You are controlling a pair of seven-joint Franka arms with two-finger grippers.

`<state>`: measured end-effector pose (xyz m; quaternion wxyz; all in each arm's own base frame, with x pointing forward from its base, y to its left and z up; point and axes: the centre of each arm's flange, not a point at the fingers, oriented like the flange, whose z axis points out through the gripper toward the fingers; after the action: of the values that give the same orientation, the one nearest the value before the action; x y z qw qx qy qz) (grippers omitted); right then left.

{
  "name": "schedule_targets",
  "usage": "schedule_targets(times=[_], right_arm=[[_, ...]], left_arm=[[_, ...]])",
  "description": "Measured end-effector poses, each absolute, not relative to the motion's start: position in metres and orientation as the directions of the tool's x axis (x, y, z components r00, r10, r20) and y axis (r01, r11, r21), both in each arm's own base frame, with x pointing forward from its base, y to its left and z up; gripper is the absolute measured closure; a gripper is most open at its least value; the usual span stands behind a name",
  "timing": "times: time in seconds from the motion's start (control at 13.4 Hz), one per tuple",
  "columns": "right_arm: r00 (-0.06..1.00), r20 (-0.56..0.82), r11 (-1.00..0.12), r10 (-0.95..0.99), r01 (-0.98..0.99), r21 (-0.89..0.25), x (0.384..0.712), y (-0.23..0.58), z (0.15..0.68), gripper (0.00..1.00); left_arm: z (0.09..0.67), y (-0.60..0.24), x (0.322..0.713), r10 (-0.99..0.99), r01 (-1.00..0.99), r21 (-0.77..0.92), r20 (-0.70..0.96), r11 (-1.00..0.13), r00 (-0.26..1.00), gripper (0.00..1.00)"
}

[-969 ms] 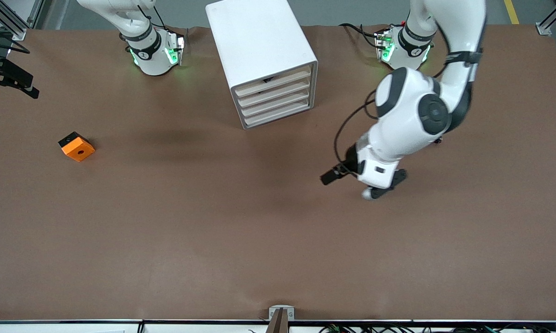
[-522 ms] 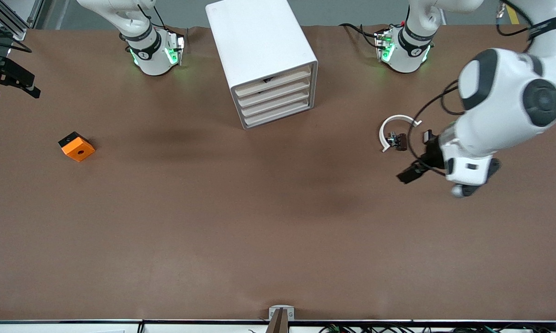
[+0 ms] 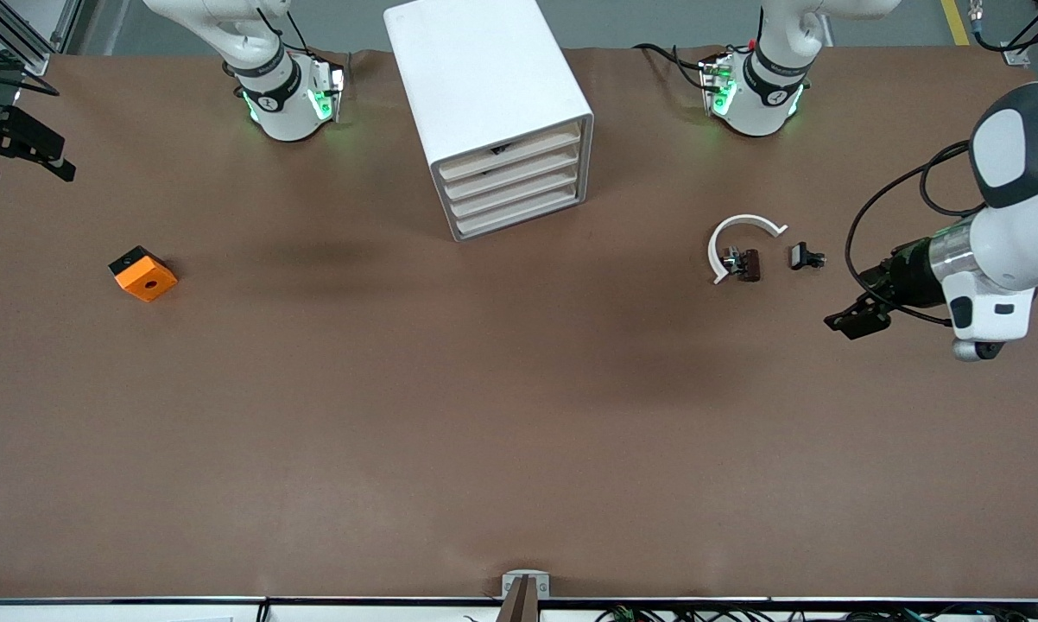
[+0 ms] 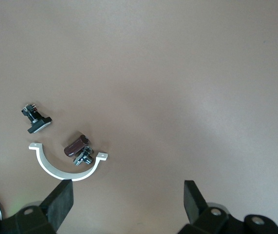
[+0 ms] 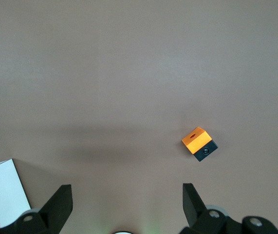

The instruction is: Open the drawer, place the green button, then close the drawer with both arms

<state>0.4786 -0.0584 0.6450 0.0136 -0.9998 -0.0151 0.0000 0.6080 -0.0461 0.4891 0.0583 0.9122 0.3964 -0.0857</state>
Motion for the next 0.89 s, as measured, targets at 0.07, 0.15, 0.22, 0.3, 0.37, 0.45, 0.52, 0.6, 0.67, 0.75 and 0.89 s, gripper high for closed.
schedule_targets(times=[0.07, 0.15, 0.22, 0.3, 0.37, 0.45, 0.52, 0.6, 0.67, 0.75, 0.89], right_arm=[[1.000, 0.002, -0.999, 0.030, 0.030, -0.027, 0.479, -0.058, 0.645, 0.00], [1.000, 0.003, -0.999, 0.030, 0.030, -0.027, 0.478, -0.058, 0.646, 0.00], [1.000, 0.004, -0.999, 0.030, 0.030, -0.027, 0.478, -0.058, 0.646, 0.00], [1.000, 0.005, -0.999, 0.030, 0.031, -0.027, 0.478, -0.058, 0.646, 0.00], [1.000, 0.007, -0.999, 0.031, 0.031, -0.026, 0.478, -0.058, 0.647, 0.00], [0.999, 0.008, -0.999, 0.031, 0.031, -0.026, 0.478, -0.058, 0.647, 0.00], [0.999, 0.009, -0.999, 0.031, 0.031, -0.027, 0.478, -0.058, 0.648, 0.00], [0.999, 0.011, -0.999, 0.031, 0.031, -0.026, 0.478, -0.058, 0.648, 0.00], [0.999, 0.016, -0.999, 0.031, 0.032, -0.026, 0.478, -0.058, 0.650, 0.00], [0.999, 0.022, -0.999, 0.031, 0.032, -0.025, 0.478, -0.058, 0.653, 0.00], [0.999, 0.026, -0.999, 0.030, 0.031, -0.025, 0.477, -0.058, 0.655, 0.00]], left_arm=[[0.489, -0.044, 0.608, 0.715, 0.736, 0.038, -0.203, -0.676, 0.669, 0.00], [0.489, -0.044, 0.608, 0.715, 0.735, 0.038, -0.203, -0.677, 0.669, 0.00], [0.489, -0.045, 0.608, 0.699, 0.720, 0.043, -0.203, -0.693, 0.685, 0.00], [0.489, -0.046, 0.608, 0.664, 0.685, 0.053, -0.200, -0.727, 0.720, 0.00], [0.490, -0.046, 0.608, 0.605, 0.626, 0.069, -0.194, -0.776, 0.772, 0.00], [0.490, -0.045, 0.608, 0.524, 0.545, 0.089, -0.186, -0.834, 0.831, 0.00], [0.491, -0.043, 0.609, 0.431, 0.453, 0.110, -0.173, -0.885, 0.885, 0.00], [0.491, -0.039, 0.609, 0.347, 0.368, 0.127, -0.161, -0.921, 0.924, 0.00], [0.491, -0.032, 0.610, 0.290, 0.311, 0.138, -0.151, -0.940, 0.945, 0.00], [0.492, -0.022, 0.610, 0.264, 0.285, 0.144, -0.147, -0.948, 0.953, 0.00], [0.496, -0.003, 0.606, 0.235, 0.256, 0.144, -0.153, -0.956, 0.960, 0.00]])
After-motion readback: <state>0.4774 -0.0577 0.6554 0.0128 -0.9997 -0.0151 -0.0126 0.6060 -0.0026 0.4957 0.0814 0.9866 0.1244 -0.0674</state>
